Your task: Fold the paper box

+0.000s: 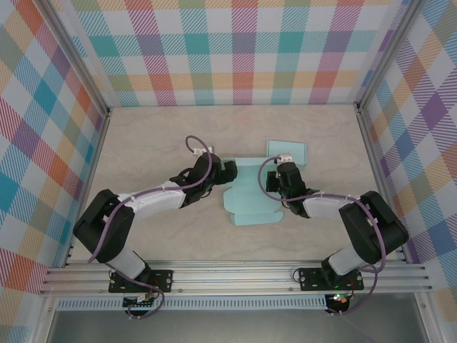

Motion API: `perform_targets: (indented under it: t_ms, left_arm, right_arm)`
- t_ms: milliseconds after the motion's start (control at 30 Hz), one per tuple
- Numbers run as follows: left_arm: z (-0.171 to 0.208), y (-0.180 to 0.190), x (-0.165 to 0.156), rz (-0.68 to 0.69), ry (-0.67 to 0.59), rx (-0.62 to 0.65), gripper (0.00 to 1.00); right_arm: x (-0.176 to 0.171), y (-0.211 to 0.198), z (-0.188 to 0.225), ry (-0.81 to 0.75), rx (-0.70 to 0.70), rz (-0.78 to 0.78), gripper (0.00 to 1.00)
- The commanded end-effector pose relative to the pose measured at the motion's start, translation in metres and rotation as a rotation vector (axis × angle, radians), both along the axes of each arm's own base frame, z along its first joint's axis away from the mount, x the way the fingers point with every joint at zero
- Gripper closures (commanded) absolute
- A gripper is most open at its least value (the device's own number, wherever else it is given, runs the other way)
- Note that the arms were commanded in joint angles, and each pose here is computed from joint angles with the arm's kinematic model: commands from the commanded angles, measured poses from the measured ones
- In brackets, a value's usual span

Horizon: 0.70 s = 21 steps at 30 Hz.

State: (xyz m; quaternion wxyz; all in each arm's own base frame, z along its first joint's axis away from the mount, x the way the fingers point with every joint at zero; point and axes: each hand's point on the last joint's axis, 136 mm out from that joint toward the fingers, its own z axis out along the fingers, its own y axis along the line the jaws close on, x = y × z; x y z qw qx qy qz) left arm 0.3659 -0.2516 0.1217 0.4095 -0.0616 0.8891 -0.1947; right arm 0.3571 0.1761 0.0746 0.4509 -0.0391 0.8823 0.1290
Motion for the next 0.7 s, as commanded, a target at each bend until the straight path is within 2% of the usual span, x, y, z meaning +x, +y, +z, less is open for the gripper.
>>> perform_targets:
  t_ms: [0,167,400,667]
  left_arm:
    - [0.015,-0.021,0.006,-0.011,-0.047,-0.117,0.0]
    - [0.012,-0.002,0.002,0.067,-0.051,-0.093,0.0]
    - [0.009,0.058,-0.029,0.229,-0.046,-0.026,0.0]
    - [-0.012,0.081,-0.075,0.235,0.037,-0.132,0.0]
  right_arm:
    - [0.0,0.015,0.018,-0.013,0.048,0.013,1.0]
    - [-0.006,0.014,0.02,-0.024,0.03,-0.022,1.0]
    - [-0.006,0.011,0.018,-0.032,-0.001,-0.043,1.0]
    - [-0.005,0.011,0.021,-0.049,-0.019,-0.046,1.0]
